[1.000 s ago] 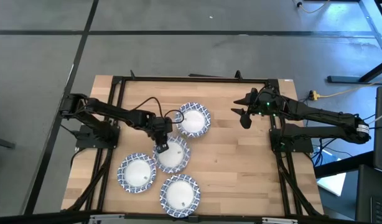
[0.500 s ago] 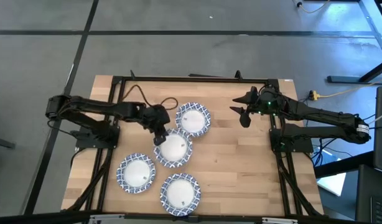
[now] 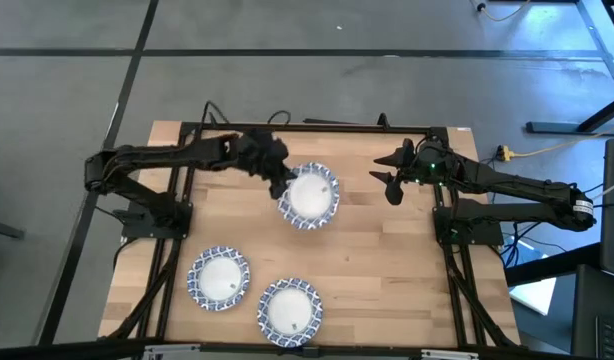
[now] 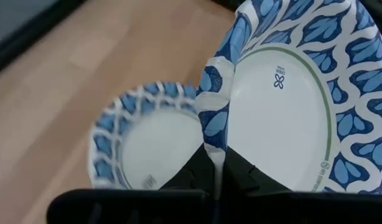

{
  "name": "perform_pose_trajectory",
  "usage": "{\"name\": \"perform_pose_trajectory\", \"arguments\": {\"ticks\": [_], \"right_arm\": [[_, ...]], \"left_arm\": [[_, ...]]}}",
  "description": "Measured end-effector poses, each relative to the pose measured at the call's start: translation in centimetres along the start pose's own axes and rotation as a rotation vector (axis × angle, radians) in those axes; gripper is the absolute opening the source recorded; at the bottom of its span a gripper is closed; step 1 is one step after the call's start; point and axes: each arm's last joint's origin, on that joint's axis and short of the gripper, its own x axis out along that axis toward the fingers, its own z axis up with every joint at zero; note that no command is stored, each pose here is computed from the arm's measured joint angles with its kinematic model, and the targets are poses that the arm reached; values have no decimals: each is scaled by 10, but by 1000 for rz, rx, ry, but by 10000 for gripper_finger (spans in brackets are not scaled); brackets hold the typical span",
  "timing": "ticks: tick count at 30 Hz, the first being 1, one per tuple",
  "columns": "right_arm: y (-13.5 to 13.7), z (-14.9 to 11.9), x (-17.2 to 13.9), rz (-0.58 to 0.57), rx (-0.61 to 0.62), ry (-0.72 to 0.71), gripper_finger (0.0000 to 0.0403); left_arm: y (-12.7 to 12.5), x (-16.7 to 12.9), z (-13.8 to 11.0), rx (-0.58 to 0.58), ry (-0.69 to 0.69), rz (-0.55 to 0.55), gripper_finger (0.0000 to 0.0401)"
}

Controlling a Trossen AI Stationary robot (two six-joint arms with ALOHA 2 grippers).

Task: Nest bowls inside each other
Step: Stack the blue patterned bowl on the stacked blue patterned bowls

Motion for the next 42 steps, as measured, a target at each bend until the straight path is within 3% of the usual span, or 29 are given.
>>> {"name": "perform_pose_trajectory", "arguments": {"ticks": [6,12,23,30,38,42], "right_arm": [[0,0,0,0,1,3,193],[0,-1,0,0,1,14,193],[0,-2,0,7,-2,25,193],[0,-3,0,7,-8,33,193],[0,-3,0,7,-31,33,193],[0,-3,0,8,-31,34,193]], "left_arm": [[21,31,10,-34,84,62,0],[38,60,2,-74,184,71,0],[54,78,-14,-123,305,117,9],[55,78,-14,-134,302,142,51],[54,79,-12,-162,276,138,149],[53,76,-10,-154,266,139,177]]}}
